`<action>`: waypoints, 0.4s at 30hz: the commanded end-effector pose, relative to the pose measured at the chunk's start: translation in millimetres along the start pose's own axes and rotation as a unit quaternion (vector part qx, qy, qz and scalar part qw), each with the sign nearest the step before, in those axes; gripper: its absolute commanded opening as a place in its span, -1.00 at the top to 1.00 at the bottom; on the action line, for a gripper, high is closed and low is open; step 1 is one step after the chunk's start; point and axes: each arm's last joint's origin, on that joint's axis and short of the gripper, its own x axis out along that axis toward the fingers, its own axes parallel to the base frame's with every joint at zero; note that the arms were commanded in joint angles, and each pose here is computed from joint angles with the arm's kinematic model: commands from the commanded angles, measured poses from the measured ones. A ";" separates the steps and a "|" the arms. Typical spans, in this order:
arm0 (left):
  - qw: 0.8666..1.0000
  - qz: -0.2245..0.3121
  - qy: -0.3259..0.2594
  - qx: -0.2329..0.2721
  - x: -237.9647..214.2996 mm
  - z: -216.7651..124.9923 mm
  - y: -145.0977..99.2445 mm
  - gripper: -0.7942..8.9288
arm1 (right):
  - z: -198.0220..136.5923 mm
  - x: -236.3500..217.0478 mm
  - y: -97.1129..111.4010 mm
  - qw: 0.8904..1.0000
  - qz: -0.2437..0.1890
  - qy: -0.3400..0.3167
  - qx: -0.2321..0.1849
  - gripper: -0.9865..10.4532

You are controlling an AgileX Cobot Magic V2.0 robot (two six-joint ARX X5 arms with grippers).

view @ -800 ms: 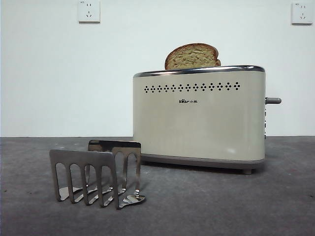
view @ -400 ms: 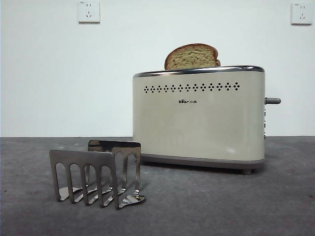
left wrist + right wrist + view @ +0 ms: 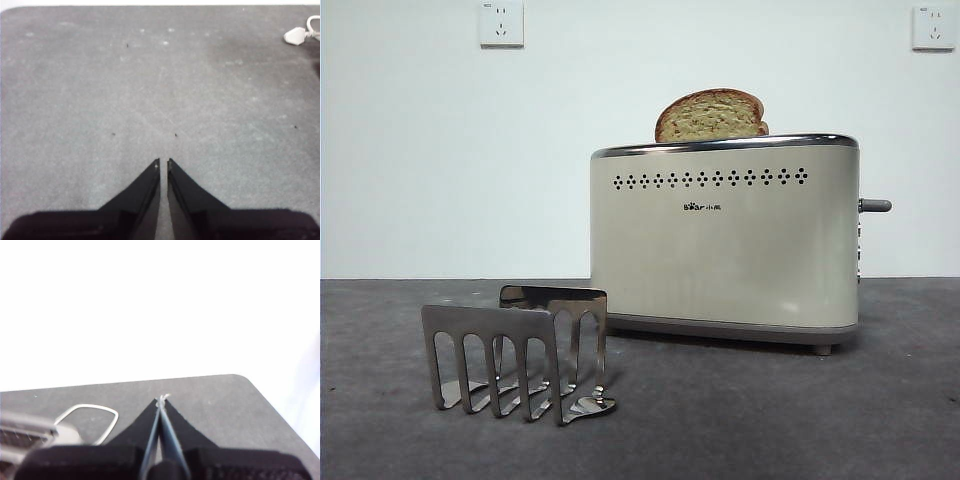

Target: Pick up a slice of bread from the rack,put the bread on the toaster,press the button

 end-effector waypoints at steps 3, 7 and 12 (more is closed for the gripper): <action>1.000 0.003 0.013 -0.003 2.3 -4.1 0.5 0.78 | -129.8 -0.4 4.8 0.998 0.049 0.049 -0.010 0.83; 1.000 0.003 0.017 -0.003 3.2 -4.5 0.5 0.78 | -177.4 -5.7 6.8 0.995 0.069 0.074 -0.016 0.83; 1.000 0.003 0.017 -0.003 3.2 -4.4 0.5 0.78 | -200.4 -7.1 10.2 0.994 0.084 0.059 -0.021 0.83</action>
